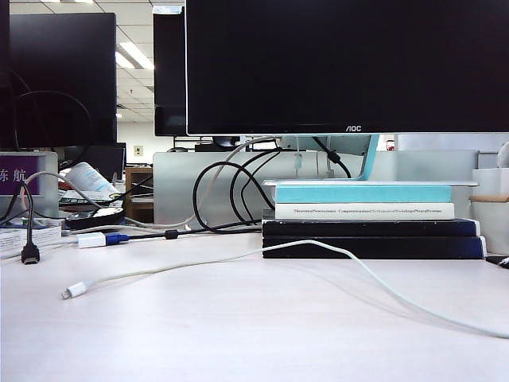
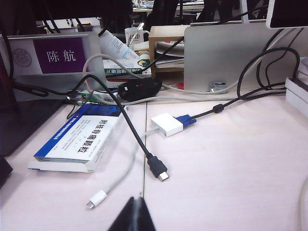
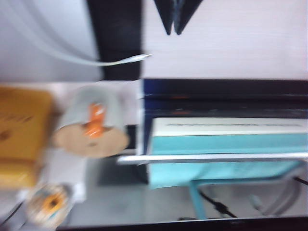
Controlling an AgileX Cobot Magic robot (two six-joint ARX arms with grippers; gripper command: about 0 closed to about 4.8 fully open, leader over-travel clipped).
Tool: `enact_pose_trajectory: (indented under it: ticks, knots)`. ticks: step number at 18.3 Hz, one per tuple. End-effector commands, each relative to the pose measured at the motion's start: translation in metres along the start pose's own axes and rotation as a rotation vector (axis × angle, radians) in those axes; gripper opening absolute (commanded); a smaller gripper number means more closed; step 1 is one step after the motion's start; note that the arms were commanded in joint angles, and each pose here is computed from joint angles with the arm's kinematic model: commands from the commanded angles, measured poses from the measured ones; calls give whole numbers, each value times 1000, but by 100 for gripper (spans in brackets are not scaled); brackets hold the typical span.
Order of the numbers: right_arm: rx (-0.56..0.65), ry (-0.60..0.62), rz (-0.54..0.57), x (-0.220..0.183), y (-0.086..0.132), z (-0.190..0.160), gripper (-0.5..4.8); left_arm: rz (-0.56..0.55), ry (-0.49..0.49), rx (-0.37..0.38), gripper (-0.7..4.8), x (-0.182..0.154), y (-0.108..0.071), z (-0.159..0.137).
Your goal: Unfold the white charging cable into a straight cable.
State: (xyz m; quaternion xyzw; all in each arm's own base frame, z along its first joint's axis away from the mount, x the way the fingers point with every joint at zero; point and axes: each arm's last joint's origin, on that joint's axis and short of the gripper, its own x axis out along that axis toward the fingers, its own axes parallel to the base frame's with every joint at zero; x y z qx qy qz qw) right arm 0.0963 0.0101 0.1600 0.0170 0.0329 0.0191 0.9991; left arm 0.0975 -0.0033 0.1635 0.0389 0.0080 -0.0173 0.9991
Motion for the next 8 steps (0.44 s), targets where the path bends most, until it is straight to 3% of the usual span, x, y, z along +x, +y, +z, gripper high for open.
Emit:
enact_pose_trajectory:
  ticks: [1,8]
  knots:
    - [-45,-19,-19,0,-1,1,0,-3,-10,0,-5,0,0,1]
    - [-45,-15,-18,0,-1,0,0,-2,-10,0,-5,0,0,1]
